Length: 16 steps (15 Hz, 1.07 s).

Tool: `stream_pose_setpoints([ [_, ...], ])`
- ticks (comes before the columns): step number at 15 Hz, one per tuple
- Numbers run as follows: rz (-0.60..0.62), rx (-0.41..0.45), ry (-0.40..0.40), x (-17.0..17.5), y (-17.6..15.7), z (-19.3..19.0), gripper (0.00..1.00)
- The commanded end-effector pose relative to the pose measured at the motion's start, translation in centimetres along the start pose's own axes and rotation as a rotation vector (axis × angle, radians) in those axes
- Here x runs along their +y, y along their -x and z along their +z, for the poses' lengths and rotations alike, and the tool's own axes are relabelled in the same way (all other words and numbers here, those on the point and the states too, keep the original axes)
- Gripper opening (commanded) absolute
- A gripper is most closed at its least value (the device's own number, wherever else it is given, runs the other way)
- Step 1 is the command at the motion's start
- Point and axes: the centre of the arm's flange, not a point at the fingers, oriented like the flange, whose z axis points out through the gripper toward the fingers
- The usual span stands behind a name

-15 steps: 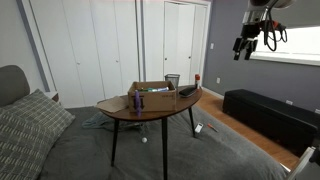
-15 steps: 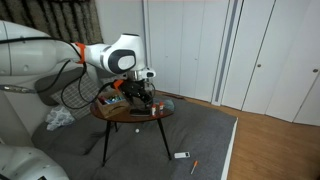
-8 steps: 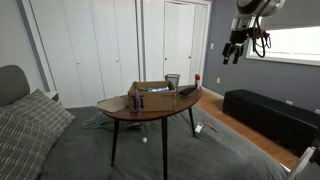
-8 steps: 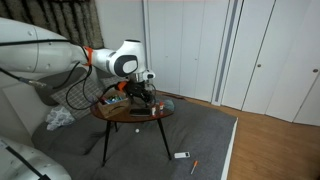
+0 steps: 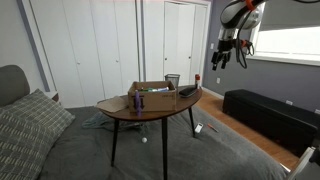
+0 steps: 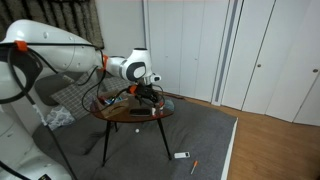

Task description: Put the two glue sticks in the bin

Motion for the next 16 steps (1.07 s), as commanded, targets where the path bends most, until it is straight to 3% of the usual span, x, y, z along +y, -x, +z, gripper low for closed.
stream_pose_setpoints([
  [1, -0.026, 0.045, -0.003, 0.2, -2.9, 1.9, 1.00],
  [10, -0.041, 0.066, -0.046, -1.6, -6.7, 5.7, 1.00],
  [16, -0.040, 0.061, -0.035, -1.5, -9.0, 7.0, 1.00],
])
